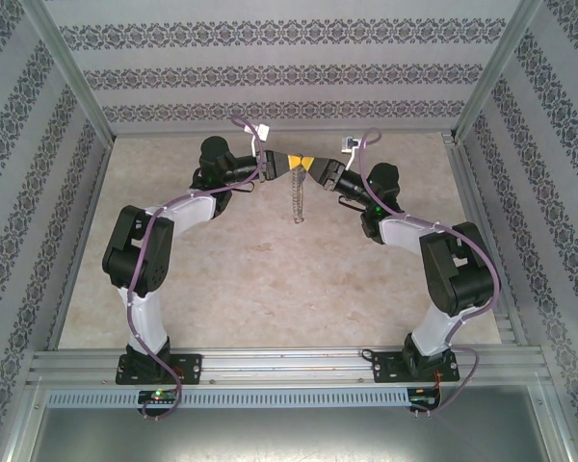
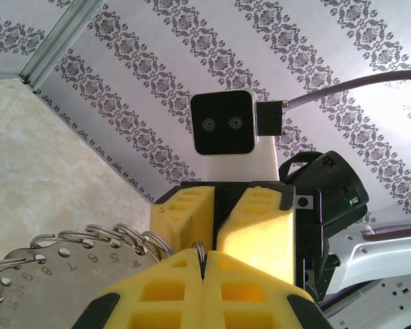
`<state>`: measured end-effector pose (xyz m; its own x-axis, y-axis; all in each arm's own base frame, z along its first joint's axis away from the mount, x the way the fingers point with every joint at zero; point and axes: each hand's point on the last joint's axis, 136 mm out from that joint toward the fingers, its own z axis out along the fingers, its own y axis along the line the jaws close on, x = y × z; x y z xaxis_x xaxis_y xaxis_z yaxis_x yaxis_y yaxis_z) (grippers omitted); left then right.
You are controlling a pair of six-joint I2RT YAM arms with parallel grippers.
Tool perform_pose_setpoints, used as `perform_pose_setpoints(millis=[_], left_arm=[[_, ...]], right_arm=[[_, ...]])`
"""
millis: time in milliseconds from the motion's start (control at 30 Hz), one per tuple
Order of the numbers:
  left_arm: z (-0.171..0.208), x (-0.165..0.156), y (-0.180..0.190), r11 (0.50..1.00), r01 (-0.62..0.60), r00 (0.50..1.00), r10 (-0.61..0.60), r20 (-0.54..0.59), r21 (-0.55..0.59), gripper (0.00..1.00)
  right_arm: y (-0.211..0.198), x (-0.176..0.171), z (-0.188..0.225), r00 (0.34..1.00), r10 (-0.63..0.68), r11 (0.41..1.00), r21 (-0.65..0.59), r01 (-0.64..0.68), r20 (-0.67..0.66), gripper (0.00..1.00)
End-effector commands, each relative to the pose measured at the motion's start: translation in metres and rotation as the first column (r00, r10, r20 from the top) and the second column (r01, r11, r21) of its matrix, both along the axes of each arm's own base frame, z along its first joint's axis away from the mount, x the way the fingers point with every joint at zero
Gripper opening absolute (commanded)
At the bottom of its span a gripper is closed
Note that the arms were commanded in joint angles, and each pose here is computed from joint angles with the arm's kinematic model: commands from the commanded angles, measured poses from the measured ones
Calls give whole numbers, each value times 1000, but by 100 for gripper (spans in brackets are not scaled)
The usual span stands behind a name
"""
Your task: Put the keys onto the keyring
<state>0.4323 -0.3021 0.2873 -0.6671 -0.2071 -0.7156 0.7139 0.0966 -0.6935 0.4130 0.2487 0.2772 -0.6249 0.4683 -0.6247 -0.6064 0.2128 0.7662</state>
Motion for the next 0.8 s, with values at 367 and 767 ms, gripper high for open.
perform_pose_setpoints(millis=[367,767], left_arm=[[-20,-4,-4,1000,-9,999,8,31,18,5],[-53,-9,2,995,-47,999,47,3,86,26]], right_arm=[[5,2,-25,999,33,999,-9,-34,-19,0],[4,-11,-65,994,79,995,-56,-83,-80,0]])
